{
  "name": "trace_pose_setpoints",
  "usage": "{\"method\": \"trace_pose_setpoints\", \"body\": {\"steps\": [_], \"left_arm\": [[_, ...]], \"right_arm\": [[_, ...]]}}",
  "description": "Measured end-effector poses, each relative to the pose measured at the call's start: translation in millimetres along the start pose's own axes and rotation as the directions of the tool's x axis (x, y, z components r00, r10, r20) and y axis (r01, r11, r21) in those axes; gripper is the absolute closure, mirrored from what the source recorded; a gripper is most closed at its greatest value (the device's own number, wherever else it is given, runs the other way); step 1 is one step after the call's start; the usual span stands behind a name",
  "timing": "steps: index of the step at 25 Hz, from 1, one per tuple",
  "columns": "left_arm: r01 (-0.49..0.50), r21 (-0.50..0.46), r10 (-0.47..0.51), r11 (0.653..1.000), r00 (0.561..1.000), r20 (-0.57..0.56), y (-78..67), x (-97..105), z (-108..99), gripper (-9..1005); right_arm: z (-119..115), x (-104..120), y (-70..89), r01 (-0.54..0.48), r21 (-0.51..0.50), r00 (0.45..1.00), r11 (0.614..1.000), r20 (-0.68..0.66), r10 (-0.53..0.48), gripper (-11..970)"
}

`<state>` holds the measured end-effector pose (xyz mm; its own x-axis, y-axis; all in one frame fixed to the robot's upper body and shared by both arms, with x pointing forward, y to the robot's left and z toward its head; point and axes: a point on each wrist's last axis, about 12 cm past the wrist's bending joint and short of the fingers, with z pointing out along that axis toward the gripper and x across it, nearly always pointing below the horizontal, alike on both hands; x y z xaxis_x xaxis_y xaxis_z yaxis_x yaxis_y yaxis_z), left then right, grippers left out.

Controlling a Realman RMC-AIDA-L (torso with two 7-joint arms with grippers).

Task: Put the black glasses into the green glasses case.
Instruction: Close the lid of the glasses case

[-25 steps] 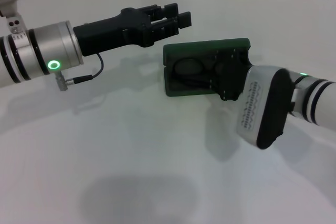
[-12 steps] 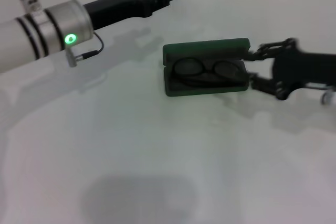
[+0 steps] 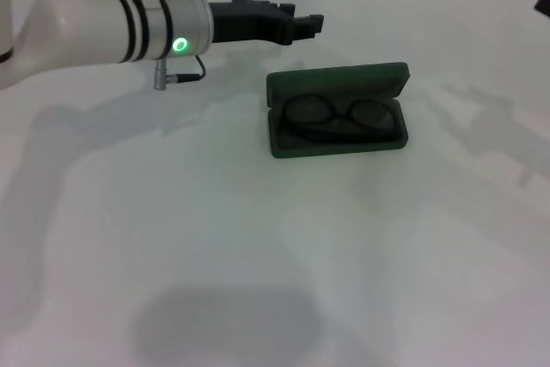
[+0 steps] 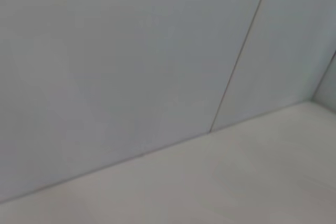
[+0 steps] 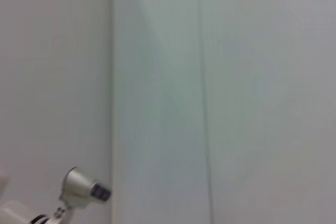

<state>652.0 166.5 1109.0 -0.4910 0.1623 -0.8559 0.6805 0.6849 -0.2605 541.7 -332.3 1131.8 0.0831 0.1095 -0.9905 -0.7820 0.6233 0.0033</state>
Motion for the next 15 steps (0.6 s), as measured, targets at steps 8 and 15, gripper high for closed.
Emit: {"method": "trace_pose_setpoints", "body": {"steps": [8,15], "left_arm": [[-0.057,-0.039,0.053,0.998,0.995,-0.087,-10.8,-0.4,19.0,456],[-0.074,-0.014,0.071,0.997,0.989,-0.126,-21.3,-0.6,28.5,457]], "right_arm": [[-7.8,7.1,-1.3,-0.018,0.057,1.0,0.998,-0.005,0.019,595],[-4.8,9.1,-1.6,-0.009,0.058,1.0,0.998,-0.011,0.009,593]]}}
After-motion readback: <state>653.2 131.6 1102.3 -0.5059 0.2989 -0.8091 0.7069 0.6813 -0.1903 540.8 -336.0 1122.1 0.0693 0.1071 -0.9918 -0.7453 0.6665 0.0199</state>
